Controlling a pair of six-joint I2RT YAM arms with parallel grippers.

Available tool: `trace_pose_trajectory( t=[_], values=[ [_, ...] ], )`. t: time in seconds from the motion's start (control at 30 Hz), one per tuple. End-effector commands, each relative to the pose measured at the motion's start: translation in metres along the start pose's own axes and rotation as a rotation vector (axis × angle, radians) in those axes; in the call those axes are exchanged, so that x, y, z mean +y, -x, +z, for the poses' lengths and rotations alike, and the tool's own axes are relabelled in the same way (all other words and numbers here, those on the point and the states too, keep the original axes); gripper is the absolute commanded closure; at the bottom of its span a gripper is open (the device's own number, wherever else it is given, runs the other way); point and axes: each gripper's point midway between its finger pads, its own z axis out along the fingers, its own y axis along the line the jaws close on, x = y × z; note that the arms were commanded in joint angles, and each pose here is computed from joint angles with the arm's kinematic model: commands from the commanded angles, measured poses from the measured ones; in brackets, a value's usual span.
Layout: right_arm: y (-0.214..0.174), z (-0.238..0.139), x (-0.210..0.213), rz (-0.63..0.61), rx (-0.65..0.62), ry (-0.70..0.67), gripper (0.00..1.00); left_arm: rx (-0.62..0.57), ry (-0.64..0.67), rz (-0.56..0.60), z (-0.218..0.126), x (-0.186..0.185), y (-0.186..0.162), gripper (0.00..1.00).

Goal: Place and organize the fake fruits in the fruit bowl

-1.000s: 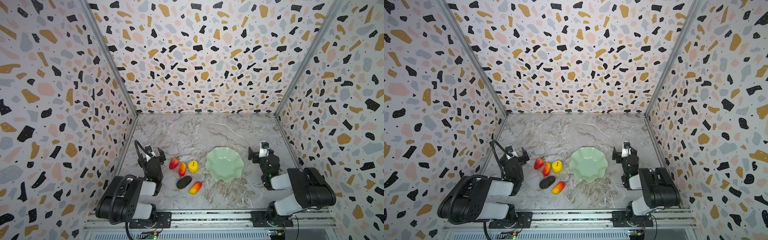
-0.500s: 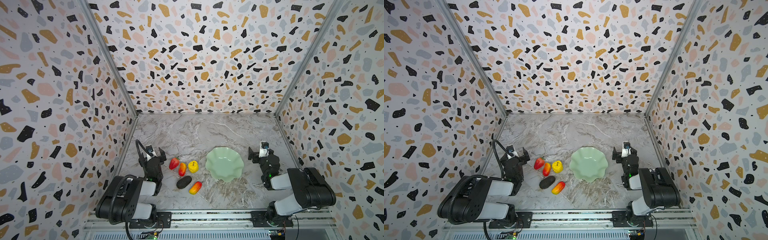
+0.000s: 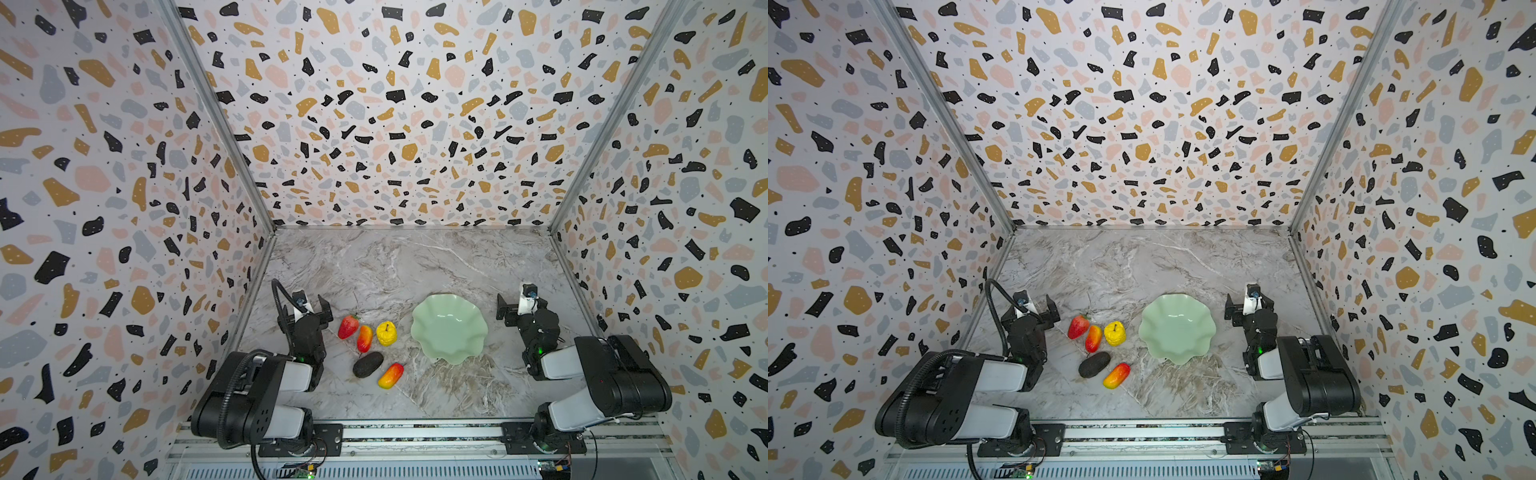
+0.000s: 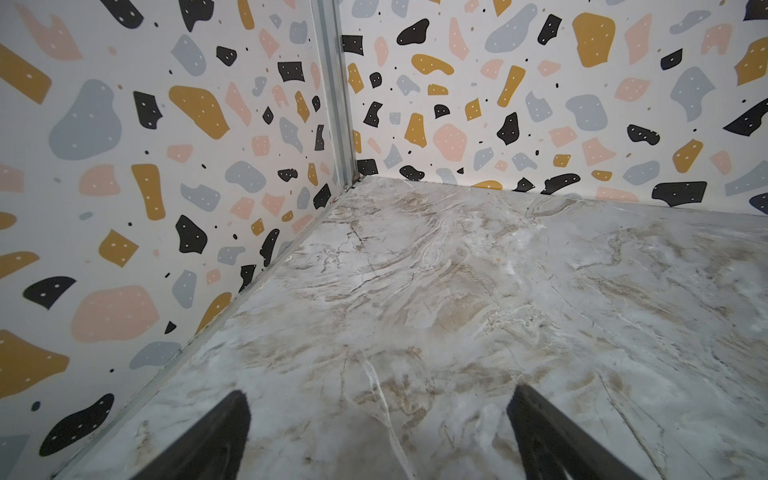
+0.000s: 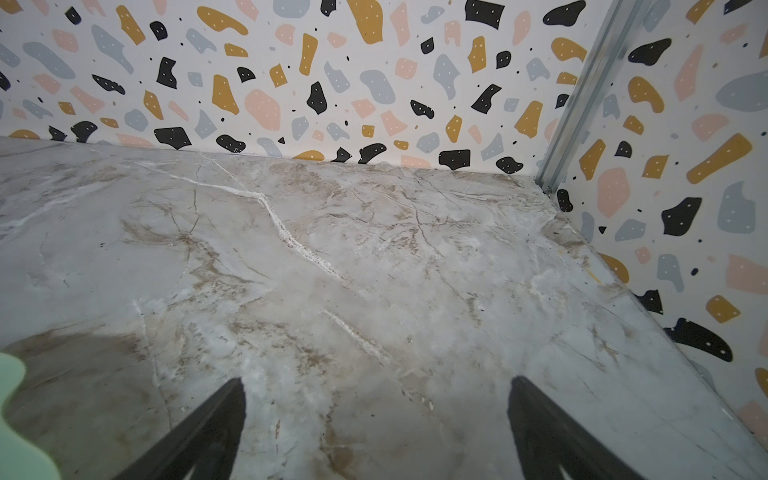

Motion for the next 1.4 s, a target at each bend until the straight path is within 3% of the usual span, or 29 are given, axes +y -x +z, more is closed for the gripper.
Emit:
trace_pose_trajectory(
  t=[0.0,0.27,0.33,0.47,0.6,0.73,0.9,1.03,1.2,1.37],
  values=[
    [0.013,0.003,-0.001,-0.006,-0.03,-0.006,0.01,-0.056,0.002,-0.02,0.002,0.0,0.017,0.01],
    [0.037,-0.004,-0.01,0.006,-0.049,-0.063,0.01,-0.074,-0.006,-0.024,0.002,-0.002,0.025,0.01],
    [0.057,-0.009,-0.006,-0.011,-0.062,-0.049,0.01,0.0,-0.016,0.022,0.009,-0.009,0.028,0.0],
    [0.1,-0.015,0.042,-0.076,-0.027,0.081,0.01,0.119,-0.042,-0.028,0.021,-0.024,0.073,0.01],
    [0.132,-0.037,0.116,-0.144,-0.051,0.292,0.01,0.214,-0.149,-0.008,0.008,-0.042,0.118,0.0],
    [0.139,-0.058,0.195,-0.223,0.024,0.591,0.01,0.237,-0.206,0.036,-0.022,-0.037,0.163,0.0],
    [0.122,-0.107,0.29,-0.476,0.108,1.015,0.01,0.258,-0.269,0.122,-0.064,-0.023,0.197,0.0],
    [0.089,-0.145,0.348,-0.651,0.167,1.281,0.01,0.282,-0.338,0.127,-0.09,-0.022,0.214,0.0],
    [0.047,-0.172,0.396,-0.834,0.23,1.426,0.0,0.343,-0.434,0.126,-0.108,-0.032,0.219,0.0],
    [0.027,-0.188,0.424,-0.887,0.24,1.497,0.05,0.346,-0.466,0.129,-0.118,-0.032,0.223,0.0]
  ],
)
